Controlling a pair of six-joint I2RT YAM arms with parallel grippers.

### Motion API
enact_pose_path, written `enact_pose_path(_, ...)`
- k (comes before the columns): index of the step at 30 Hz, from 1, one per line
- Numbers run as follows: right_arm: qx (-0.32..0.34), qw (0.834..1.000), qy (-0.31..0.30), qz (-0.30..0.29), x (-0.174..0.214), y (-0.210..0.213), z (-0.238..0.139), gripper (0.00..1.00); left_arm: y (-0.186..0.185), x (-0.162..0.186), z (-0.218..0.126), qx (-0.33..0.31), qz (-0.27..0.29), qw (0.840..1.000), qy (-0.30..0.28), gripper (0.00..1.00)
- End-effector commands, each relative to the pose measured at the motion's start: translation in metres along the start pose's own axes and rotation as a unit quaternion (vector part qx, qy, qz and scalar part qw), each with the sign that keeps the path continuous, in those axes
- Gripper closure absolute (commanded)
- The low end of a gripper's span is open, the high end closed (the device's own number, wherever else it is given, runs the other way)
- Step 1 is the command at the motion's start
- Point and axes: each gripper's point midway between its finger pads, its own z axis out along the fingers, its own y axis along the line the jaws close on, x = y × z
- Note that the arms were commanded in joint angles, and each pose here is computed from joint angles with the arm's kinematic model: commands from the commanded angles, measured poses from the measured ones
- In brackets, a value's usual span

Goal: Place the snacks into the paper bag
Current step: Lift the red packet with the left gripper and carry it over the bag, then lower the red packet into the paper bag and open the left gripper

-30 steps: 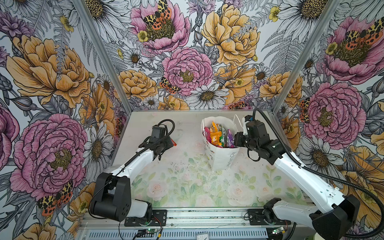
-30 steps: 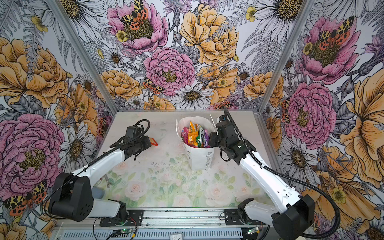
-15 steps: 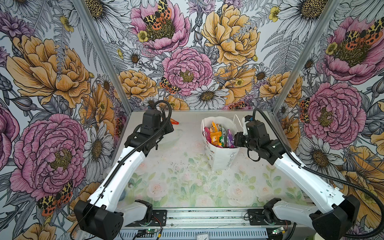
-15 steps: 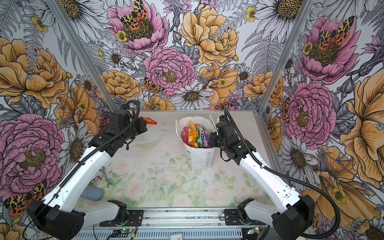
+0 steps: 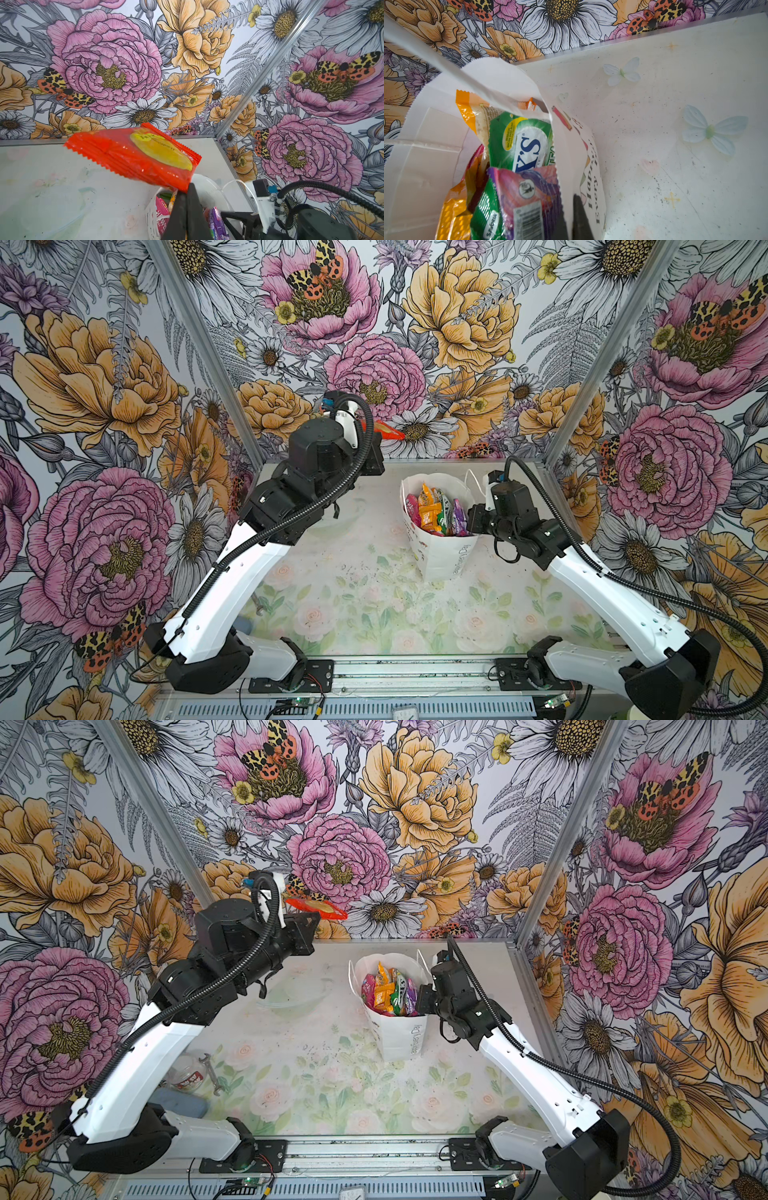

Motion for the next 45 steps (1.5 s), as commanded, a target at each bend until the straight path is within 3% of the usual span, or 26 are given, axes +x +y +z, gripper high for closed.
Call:
enact_pose_path(1, -0.037, 0.998, -0.046, 0.001, -0.027, 0.021, -0.018, 1.0, -0.009, 0.011, 0.009, -0.019, 0.037, 0.999, 0.019, 1.0)
enact_pose_path(8, -0.034, 0.998, -0.048, -0.001, -0.027, 0.02, -0.019, 1.0, -0.042, 0.045, 0.034, -0.012, 0.09, 0.992, 0.082, 1.0)
enact_pose_path(15, -0.03, 0.999, -0.043, -0.002, -0.024, 0.018, -0.016, 1.0, -0.056, 0.095, 0.051, -0.044, 0.164, 0.973, 0.154, 1.0)
enact_pose_path(21, -0.03, 0.999, -0.042, -0.002, -0.023, 0.018, -0.015, 1.0, -0.062, 0.141, 0.069, -0.026, 0.177, 0.96, 0.215, 1.0)
enact_pose_path(35, -0.026, 0.999, -0.042, -0.003, -0.021, 0.015, -0.015, 1.0, -0.068, 0.202, 0.105, -0.012, 0.245, 0.93, 0.274, 1.0)
enact_pose_path(45, -0.021, 0.999, -0.043, -0.002, -0.02, 0.012, -0.015, 1.0, -0.066, 0.231, 0.106, 0.019, 0.236, 0.916, 0.324, 1.0)
